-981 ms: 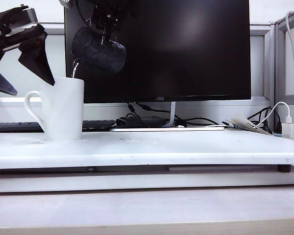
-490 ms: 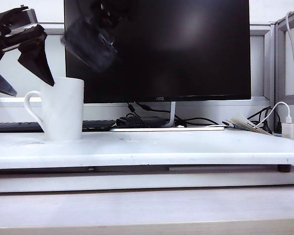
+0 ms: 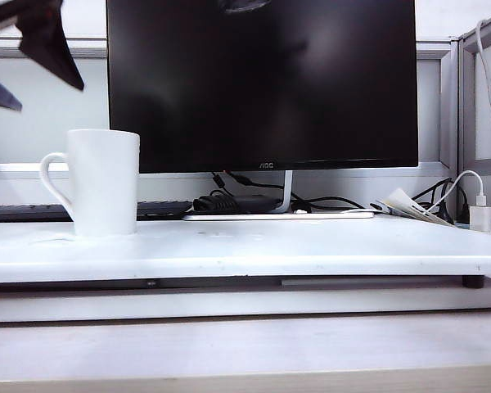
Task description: Carefully pick up the black cup and pour some water from the black cup into the white cup.
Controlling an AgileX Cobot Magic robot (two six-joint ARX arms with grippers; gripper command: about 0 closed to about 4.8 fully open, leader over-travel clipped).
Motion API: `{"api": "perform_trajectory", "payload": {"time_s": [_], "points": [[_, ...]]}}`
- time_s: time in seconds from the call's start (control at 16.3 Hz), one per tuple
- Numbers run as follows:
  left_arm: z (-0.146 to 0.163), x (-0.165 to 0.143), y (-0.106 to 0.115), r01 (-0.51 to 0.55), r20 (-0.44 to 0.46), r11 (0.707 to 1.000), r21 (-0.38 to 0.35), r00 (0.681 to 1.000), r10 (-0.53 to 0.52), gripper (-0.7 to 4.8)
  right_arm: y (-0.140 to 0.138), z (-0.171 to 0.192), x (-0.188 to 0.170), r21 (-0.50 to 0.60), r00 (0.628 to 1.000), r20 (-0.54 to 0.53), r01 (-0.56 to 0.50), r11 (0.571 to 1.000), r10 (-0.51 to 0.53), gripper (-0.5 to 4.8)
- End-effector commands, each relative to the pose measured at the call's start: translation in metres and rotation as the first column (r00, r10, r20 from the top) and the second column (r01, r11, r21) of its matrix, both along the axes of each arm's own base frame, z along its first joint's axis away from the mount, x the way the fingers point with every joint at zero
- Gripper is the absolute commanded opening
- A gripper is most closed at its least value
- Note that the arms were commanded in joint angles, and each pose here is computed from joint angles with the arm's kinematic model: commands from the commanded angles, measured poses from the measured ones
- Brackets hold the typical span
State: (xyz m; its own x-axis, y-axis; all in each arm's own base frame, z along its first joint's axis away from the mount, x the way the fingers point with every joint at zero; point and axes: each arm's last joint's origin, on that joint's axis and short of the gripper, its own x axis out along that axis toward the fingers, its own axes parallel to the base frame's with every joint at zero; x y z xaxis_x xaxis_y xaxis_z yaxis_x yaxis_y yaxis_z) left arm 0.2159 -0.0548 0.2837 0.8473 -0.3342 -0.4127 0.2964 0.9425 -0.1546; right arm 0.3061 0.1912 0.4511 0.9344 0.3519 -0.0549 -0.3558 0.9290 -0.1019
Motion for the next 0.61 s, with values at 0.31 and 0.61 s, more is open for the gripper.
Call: {"api": "perform_trajectory", "payload": {"time_s": [0.31,0.61], "points": [[0.005,-0.008,-0.02,0.076,0.018,0.997,-0.016,0.997,-0.076,4.79,-0.024,-0.144,-0.032,0.095,0.984,-0.176,0.007,0.995,0.01,-0.06],[0.002,-0.011,-0.025,0.097,-0.003,0.995,-0.005,0.995,-0.097,4.79,-0.016,-0.193,-0.017,0.176,0.955,-0.28,-0.053,0.983,0.101,-0.06]]}}
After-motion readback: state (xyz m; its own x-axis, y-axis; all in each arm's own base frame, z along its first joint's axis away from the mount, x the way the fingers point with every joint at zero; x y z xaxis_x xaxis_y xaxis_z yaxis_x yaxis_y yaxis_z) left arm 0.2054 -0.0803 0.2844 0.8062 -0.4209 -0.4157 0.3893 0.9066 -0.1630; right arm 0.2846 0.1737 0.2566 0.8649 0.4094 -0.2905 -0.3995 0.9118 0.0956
